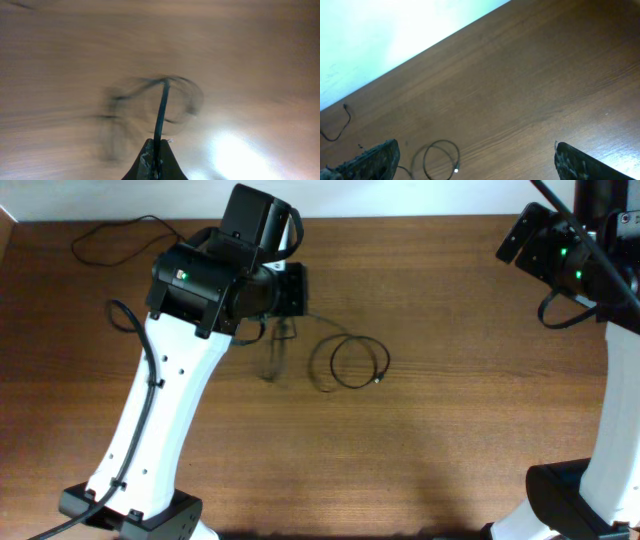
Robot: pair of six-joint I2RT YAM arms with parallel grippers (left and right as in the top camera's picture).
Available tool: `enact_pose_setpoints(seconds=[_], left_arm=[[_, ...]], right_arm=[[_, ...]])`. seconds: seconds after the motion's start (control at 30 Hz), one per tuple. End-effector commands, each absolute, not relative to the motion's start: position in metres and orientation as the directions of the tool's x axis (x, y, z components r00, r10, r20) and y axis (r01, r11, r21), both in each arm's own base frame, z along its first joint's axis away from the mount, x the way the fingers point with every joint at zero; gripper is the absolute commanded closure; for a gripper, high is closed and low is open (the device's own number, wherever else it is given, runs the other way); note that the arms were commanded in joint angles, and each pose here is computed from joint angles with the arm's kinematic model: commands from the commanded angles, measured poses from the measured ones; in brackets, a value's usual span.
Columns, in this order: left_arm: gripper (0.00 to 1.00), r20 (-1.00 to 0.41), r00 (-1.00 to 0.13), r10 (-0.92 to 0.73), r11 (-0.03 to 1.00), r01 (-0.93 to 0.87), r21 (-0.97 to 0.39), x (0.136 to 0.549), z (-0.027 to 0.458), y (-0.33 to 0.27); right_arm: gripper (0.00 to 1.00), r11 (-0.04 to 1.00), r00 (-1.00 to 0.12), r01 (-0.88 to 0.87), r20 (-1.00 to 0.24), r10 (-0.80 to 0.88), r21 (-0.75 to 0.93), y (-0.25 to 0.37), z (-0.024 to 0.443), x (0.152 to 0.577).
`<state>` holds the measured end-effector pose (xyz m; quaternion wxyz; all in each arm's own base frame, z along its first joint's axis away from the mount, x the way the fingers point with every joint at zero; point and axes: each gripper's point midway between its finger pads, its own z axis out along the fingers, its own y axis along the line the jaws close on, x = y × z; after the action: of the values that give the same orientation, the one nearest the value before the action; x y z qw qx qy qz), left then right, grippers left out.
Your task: Untangle cables
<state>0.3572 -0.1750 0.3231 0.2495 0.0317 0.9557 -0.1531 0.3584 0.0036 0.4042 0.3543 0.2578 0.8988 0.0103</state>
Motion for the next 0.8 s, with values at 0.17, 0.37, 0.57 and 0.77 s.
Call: enact_pose_setpoints(seconds=[0.17, 0.37, 0.57, 0.77], left_arm=[[1.00, -0.572, -0.819, 0.043, 0.971, 0.169, -0.168, 0.373, 0.330, -0.167], [1.00, -0.551, -0.832, -0.062, 0.985, -0.141, 0.102, 0.378, 0.306, -0.107], [1.00, -0.557, -0.766, 0.321, 0.339, 0.642, -0.688, 0.296, 0.371, -0.272], [1.00, -0.525, -0.819, 0.230, 0.754, 0.492, -0.436, 0.355, 0.326, -0.224]], right_arm=[[0.01, 0.865, -0.611, 0.467, -0.640, 0.465, 0.184, -0.002, 0.405, 0.357], [0.02, 0.865, -0.611, 0.467, -0.640, 0.466, 0.184, -0.002, 0.405, 0.357], [0.02, 0.865, -0.611, 0.467, -0.640, 0.466, 0.184, -0.002, 0.405, 0.357], [0.02, 0.865, -0.611, 0.467, -0.640, 0.466, 0.184, -0.002, 0.405, 0.357]])
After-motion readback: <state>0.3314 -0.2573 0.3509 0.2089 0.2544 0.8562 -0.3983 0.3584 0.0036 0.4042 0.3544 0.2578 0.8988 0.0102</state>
